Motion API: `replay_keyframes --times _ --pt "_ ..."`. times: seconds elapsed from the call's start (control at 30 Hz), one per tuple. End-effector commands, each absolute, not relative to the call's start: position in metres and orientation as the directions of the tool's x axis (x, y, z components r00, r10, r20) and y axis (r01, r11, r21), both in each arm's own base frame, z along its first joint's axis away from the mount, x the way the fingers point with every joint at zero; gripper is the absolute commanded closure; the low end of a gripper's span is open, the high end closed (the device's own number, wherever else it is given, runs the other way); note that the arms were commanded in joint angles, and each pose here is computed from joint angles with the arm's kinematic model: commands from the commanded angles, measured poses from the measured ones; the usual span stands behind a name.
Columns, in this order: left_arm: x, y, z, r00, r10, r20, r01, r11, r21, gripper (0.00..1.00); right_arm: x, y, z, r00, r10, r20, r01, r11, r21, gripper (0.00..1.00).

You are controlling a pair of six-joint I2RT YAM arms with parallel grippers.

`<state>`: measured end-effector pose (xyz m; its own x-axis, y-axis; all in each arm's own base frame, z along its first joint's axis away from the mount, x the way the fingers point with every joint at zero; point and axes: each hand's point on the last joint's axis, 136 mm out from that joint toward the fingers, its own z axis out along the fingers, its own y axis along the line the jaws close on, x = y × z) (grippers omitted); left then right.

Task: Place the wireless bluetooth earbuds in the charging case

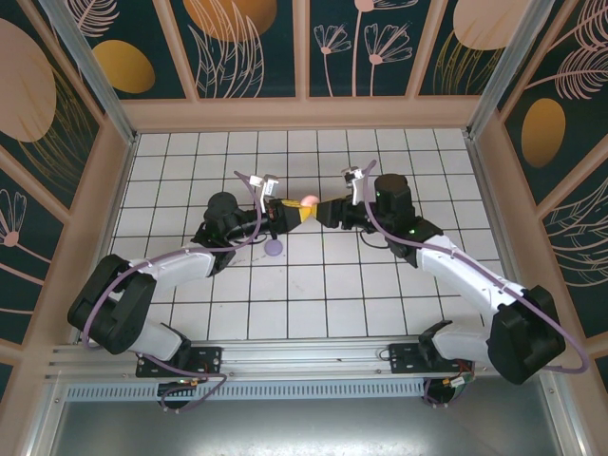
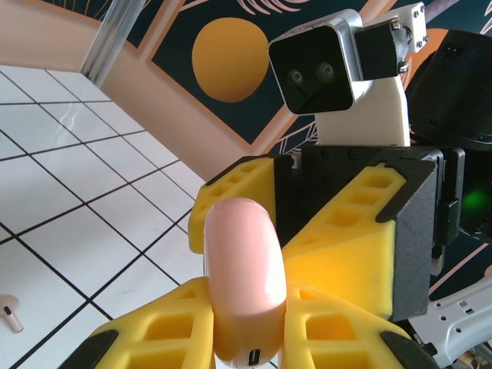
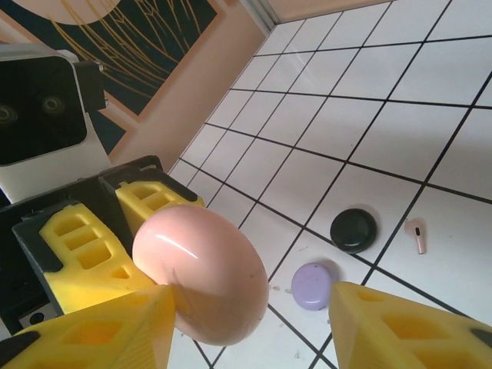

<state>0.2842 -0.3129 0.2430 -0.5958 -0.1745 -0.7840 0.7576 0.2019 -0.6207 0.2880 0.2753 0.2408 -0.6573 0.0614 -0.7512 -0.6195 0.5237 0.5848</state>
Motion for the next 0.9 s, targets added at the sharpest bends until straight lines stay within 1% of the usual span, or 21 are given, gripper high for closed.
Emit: replay_keyframes --times 0.0,0.17,0.33,0.47,0.6,0.7,0.87 --pt "0.273 -0.314 0.272 -0.532 -0.181 -0.827 0.818 0.142 -0.558 1.00 0.306 0.261 0.227 -0.654 0.094 -0.750 -0.582 0.571 0.579 0.48" --pt "0.270 -0.313 0.271 -0.533 -0.178 -0.827 0.819 0.138 -0.557 1.00 0.323 0.248 0.226 -0.658 0.159 -0.736 -0.529 0.597 0.603 0.51" --pt "0.272 -0.312 0.266 -0.533 -0.180 -0.827 0.815 0.152 -0.559 1.00 0.312 0.244 0.241 -0.648 0.167 -0.744 -0.557 0.562 0.611 0.51" --pt "0.270 -0.314 0.267 -0.532 -0.172 -0.829 0.821 0.134 -0.555 1.00 0.287 0.248 0.260 -0.632 0.132 -0.764 -0.637 0.473 0.609 0.51" --pt "0.264 -0.316 0.270 -0.530 -0.158 -0.833 0.832 0.092 -0.547 1.00 0.270 0.256 0.264 -0.635 0.080 -0.768 -0.689 0.392 0.610 0.51" --pt "0.258 -0.317 0.276 -0.525 -0.151 -0.838 0.842 0.054 -0.537 1.00 0.266 0.259 0.263 -0.638 0.060 -0.767 -0.702 0.362 0.613 0.53" --pt "0.254 -0.318 0.280 -0.522 -0.142 -0.841 0.847 0.026 -0.530 1.00 0.264 0.264 0.265 -0.643 0.045 -0.765 -0.713 0.329 0.619 0.58"
